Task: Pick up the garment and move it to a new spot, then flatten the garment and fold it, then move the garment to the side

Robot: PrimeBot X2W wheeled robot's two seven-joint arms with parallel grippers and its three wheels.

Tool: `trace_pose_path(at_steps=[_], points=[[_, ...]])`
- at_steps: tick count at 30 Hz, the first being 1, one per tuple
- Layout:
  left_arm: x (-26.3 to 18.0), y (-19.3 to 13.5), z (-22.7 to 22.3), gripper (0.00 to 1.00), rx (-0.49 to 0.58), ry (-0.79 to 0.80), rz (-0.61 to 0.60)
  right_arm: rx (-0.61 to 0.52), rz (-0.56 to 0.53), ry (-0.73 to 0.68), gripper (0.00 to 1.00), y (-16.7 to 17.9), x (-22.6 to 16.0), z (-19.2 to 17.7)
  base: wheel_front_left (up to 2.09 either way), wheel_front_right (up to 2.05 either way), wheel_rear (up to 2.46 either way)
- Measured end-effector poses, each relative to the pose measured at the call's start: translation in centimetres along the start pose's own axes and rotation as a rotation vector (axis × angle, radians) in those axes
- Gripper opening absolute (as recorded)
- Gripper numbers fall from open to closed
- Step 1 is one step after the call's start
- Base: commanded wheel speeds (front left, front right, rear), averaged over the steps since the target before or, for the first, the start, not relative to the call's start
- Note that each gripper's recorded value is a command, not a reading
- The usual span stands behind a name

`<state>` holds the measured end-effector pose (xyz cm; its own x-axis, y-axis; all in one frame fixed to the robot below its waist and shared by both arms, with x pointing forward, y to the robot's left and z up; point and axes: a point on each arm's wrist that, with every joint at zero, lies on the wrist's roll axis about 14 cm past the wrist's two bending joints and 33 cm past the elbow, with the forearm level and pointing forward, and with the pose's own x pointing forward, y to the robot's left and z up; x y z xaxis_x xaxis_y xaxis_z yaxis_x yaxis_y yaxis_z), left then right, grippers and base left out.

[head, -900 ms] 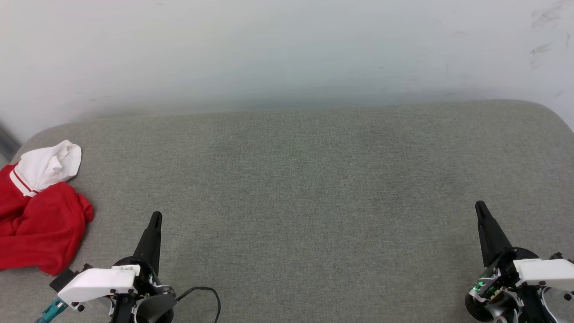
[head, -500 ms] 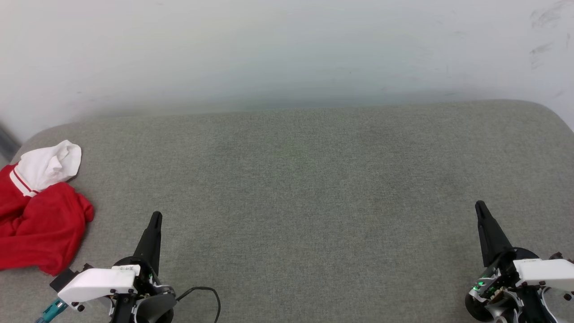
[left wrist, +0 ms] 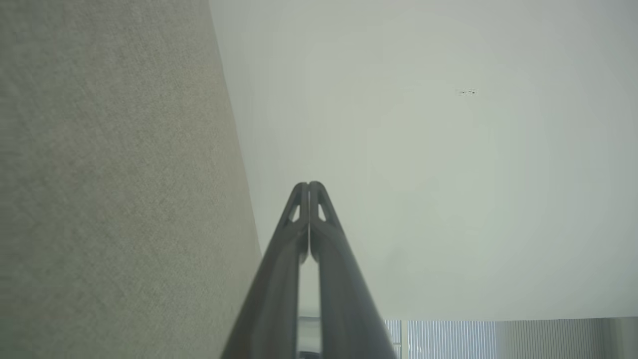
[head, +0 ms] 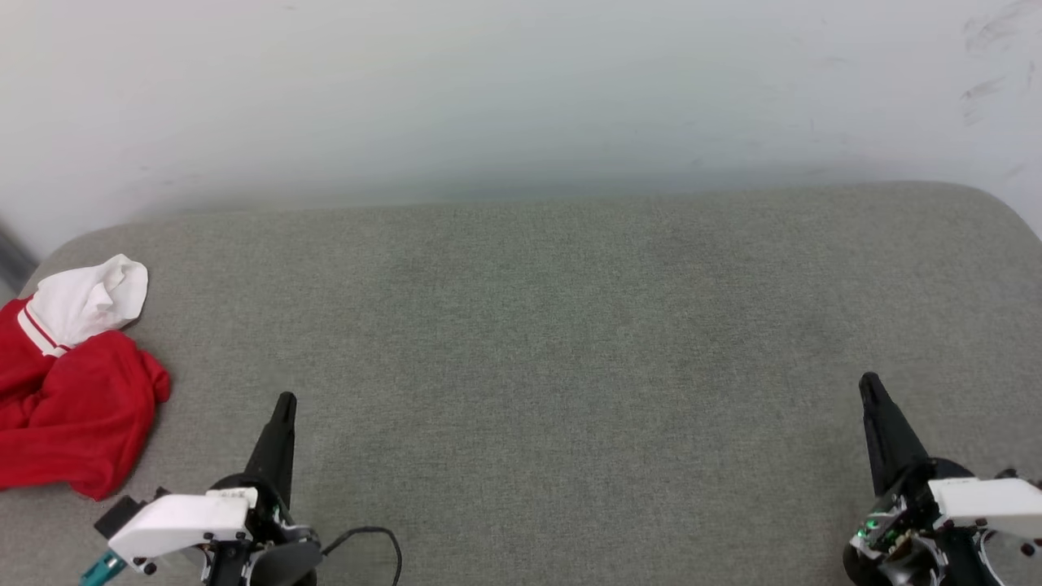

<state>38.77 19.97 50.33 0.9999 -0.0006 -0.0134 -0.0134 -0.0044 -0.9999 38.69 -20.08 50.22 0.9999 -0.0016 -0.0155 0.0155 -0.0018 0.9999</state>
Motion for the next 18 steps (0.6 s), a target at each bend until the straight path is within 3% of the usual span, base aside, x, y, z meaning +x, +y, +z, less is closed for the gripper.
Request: trace_pose_path(at_steps=[5, 18], points=[[-1.2, 2.5, -0.2, 1.00, -0.008, -0.001, 0.074, 0.001, -0.074, -0.008, 1.00, -2.5, -1.2, 0.1, 0.00, 0.00, 0.00], [-0.7, 0.3, -1.4, 1.00, 0.002, 0.012, 0.004, -0.035, -0.030, -0.018, 1.00, -1.1, -0.9, -0.6, 0.00, 0.00, 0.00]])
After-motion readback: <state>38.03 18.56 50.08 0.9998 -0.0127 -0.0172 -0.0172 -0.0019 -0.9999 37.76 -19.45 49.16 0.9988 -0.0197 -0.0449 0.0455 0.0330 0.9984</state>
